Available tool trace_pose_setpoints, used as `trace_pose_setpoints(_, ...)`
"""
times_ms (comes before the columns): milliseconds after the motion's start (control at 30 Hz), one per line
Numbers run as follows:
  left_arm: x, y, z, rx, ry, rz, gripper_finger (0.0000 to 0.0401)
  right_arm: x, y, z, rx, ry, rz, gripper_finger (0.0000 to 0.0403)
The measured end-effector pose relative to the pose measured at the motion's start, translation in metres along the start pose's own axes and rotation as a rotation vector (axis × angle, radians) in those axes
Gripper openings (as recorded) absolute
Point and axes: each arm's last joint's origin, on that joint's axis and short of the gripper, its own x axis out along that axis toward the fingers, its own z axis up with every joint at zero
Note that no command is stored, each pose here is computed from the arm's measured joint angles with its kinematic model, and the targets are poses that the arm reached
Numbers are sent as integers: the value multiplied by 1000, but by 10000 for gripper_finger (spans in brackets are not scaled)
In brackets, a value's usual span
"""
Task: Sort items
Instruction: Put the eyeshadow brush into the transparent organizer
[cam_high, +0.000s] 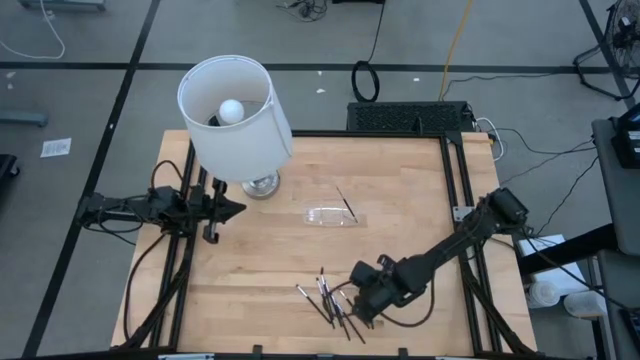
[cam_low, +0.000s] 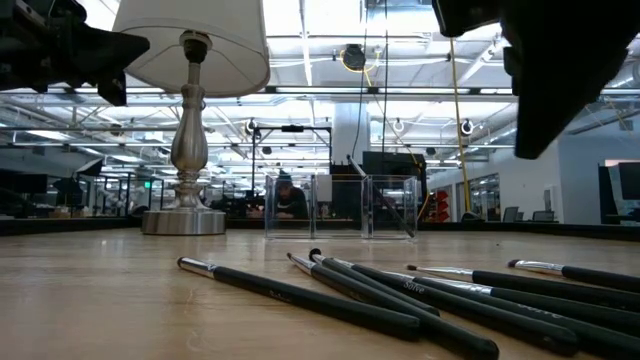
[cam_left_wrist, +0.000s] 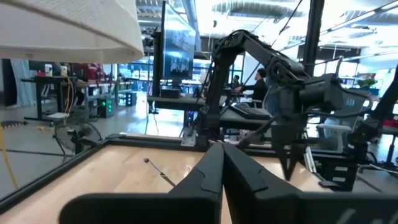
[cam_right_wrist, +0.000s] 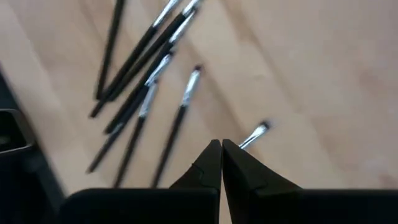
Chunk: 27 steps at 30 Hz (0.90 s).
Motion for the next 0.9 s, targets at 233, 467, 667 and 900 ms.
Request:
trace_pose_setpoints(233,0,0,0,35,2,10,40,-2,7,-12,138,62,41,2)
trace_pose_setpoints(467,0,0,0,22,3,10,42,-1,3,-15,111,26,-12,8)
trace_pose_setpoints(667,0,0,0,7,4,10,42,9,-4,-12,128,49,9,44)
trace_pose_setpoints(900,0,0,-2,9,17,11,42,22,-18,-13,190,96,-17,146)
